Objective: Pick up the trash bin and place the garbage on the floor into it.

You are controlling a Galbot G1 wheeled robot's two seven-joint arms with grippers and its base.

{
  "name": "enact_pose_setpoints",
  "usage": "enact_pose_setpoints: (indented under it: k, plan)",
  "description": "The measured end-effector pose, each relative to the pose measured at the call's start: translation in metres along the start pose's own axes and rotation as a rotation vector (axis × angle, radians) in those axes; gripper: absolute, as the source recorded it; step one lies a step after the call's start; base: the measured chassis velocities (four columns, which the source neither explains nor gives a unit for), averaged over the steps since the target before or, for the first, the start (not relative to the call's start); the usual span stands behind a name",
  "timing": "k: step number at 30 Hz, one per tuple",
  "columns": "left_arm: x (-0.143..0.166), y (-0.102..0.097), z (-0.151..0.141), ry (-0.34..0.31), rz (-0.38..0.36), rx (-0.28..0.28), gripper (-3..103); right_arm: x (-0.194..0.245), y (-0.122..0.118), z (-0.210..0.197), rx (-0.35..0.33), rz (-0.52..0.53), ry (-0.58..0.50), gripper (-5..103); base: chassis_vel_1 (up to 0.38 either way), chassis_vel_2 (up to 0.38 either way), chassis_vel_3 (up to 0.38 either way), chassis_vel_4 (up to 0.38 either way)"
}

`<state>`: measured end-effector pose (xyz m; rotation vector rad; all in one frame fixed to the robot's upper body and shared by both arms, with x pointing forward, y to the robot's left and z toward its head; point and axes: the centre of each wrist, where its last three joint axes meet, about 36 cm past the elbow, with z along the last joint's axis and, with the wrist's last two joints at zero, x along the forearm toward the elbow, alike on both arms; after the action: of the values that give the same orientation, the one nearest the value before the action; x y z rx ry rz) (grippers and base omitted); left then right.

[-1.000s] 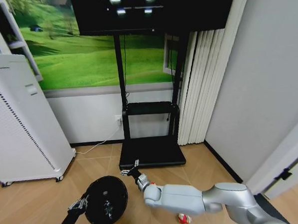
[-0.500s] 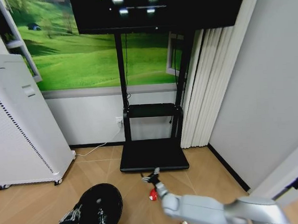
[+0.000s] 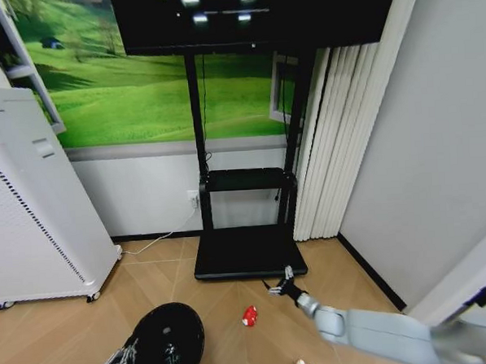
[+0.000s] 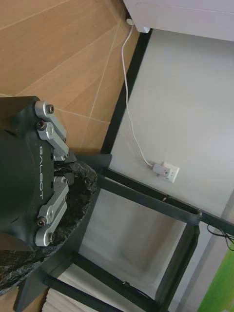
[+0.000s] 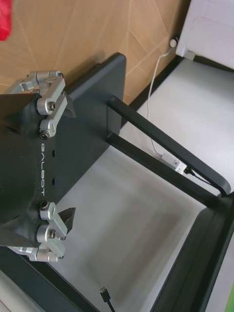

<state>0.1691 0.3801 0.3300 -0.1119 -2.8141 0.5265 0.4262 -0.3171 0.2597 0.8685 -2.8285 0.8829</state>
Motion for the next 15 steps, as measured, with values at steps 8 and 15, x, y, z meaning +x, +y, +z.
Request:
enact_pose_setpoints:
  k: [8, 15]
  plan:
    - [0.040, 0.001, 0.014, -0.005, -0.050, 0.017, 8, 0.002, 0.068, 0.019, -0.089, -0.092, 0.051, 100, 0.000, 0.000, 0.000, 0.000]
    - [0.041, -0.002, 0.010, -0.027, -0.050, 0.023, 8, 0.016, 0.120, 0.007, -0.259, -0.125, 0.232, 100, 0.000, 0.000, 0.000, 0.000]
